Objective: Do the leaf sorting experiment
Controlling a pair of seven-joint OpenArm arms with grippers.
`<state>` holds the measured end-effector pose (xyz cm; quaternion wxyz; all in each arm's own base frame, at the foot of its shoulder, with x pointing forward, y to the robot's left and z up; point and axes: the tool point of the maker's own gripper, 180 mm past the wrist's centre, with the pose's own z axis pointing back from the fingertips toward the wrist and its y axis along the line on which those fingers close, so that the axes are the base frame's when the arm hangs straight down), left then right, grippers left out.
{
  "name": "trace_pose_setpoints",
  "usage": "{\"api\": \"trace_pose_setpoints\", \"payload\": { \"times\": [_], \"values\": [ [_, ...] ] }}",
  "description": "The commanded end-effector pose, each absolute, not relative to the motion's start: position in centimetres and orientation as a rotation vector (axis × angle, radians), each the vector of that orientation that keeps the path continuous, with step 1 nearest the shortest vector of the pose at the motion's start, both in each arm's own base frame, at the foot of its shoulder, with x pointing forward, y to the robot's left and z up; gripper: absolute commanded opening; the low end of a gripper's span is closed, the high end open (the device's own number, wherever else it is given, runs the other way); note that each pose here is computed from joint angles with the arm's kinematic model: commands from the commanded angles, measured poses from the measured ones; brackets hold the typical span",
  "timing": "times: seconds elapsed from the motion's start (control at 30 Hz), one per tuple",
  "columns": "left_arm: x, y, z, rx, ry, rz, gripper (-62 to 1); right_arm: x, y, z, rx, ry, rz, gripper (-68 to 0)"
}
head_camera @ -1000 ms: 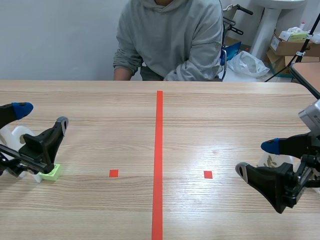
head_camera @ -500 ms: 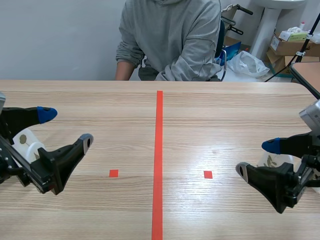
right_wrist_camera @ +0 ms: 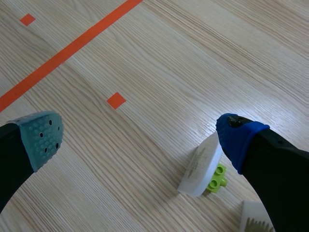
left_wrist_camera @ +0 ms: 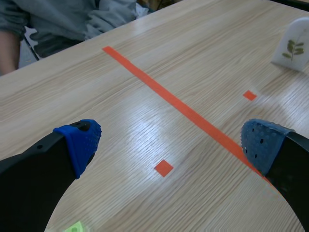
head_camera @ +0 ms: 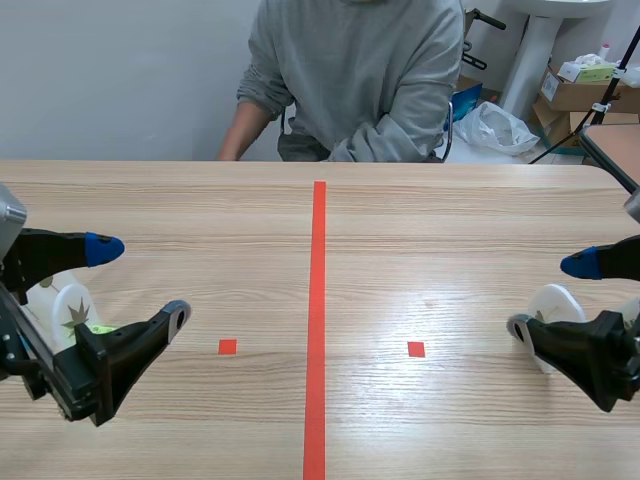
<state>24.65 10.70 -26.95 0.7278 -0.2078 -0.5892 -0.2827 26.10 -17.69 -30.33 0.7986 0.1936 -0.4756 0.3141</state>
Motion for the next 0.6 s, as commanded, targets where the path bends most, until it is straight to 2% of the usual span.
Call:
{"api": "trace_pose_setpoints", "payload": {
  "times": [0.0, 0.37, 0.57],
  "values": [
    [24.7, 10.8, -26.5, -0.471, -1.307, -0.604, 1.4, 27.2, -18.1, -28.8, 0.389, -1.075, 0.674, 0.4],
    [25.0, 12.1, -27.1, -0.474, -1.244, -0.522, 1.4, 27.6, -18.5, -28.7, 0.369, -1.086, 0.666, 0.4],
    [24.4, 12.1, -27.5, -0.480, -1.229, -0.520, 1.4, 27.3, -18.7, -29.4, 0.352, -1.043, 0.671, 0.4]
  ]
}}
